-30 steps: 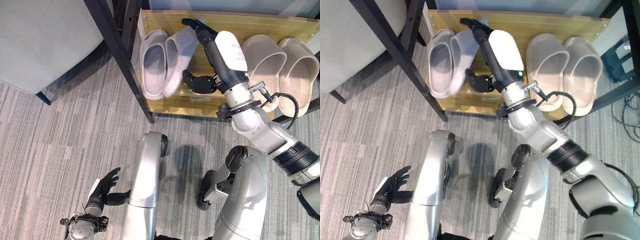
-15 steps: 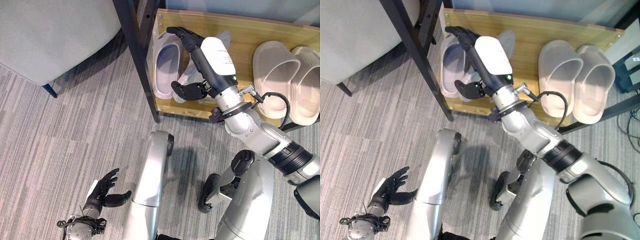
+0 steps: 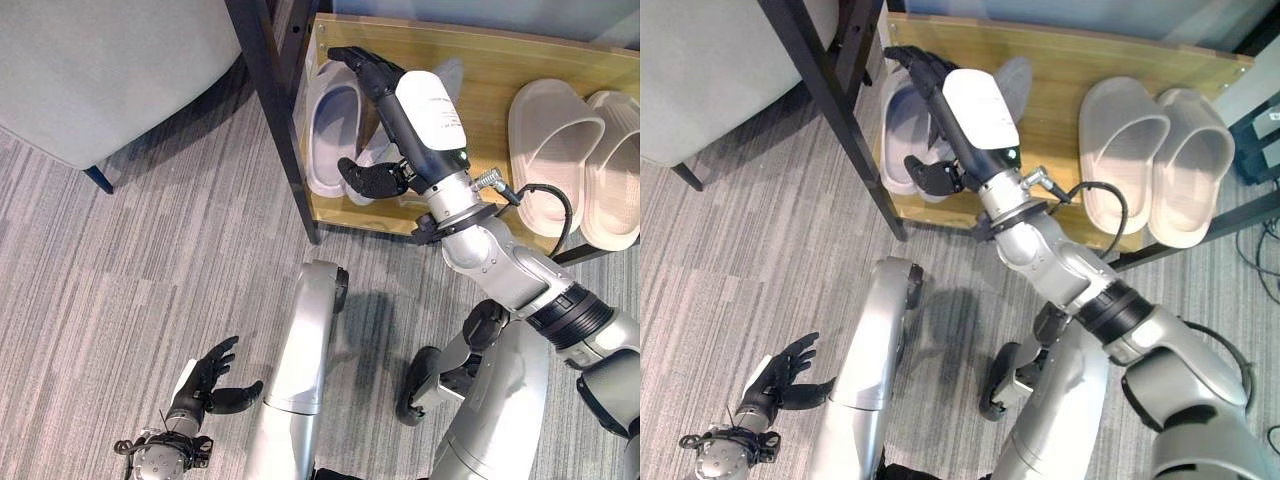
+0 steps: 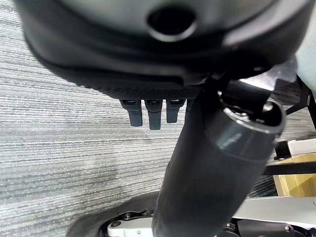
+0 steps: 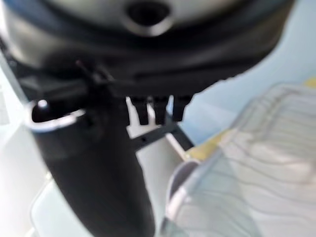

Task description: Arrange the slippers neatly on the shoe rack.

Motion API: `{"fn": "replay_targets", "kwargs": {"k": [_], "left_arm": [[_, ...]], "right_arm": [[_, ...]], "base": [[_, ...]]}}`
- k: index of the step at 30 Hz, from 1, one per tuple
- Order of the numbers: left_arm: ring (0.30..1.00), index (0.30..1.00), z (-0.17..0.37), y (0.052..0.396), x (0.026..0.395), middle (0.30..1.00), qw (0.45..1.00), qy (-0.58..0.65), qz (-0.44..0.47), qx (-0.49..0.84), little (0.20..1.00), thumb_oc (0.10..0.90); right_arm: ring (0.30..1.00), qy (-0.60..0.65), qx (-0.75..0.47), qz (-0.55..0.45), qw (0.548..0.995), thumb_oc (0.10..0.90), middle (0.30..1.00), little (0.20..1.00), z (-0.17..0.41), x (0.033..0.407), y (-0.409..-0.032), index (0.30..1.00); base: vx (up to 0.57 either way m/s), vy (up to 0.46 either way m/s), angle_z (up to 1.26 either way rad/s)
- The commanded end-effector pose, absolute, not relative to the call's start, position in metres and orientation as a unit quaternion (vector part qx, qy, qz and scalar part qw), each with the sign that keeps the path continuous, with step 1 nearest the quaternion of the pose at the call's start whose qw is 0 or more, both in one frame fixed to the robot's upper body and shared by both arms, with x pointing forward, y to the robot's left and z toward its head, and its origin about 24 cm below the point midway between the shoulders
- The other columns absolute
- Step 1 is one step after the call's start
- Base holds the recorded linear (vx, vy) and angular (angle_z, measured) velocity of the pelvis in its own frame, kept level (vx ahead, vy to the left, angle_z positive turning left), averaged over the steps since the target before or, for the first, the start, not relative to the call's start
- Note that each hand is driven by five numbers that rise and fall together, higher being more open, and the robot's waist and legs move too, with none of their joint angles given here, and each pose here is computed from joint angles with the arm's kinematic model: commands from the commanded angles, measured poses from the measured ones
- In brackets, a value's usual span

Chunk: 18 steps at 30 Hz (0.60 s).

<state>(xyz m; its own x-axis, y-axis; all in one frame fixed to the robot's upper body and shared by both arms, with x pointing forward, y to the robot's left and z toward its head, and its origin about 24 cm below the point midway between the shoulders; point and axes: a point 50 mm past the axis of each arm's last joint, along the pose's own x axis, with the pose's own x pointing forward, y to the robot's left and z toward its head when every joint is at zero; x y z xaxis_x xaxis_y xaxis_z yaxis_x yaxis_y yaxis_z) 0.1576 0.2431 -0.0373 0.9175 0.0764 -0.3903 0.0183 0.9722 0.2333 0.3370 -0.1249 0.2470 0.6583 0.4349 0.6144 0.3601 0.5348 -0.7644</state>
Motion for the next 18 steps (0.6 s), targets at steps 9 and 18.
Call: {"fn": "replay_targets", "kwargs": {"k": [9,18], "left_arm": [[0.900,0.900,-0.028,0.226,0.144,0.900,0.980,0.172,-0.011,0.100,0.900,0.800],[0.900,0.900,-0.028,0.227,0.142,0.900,0.980,0.174,-0.003,0.101,0.900,0.800]], "right_arm": [[0.900,-0.493,-0.491,-0.025,0.718,0.800,0.900,0.900,0.306,0.329,-0.127,0.900],[0.900,-0.507,-0.489,-0.042,0.709,0.800,0.900,0.900,0.307,0.317,-0.139,0.900]], "base": [[0.00,0.000,0.00],[0.00,0.000,0.00]]}}
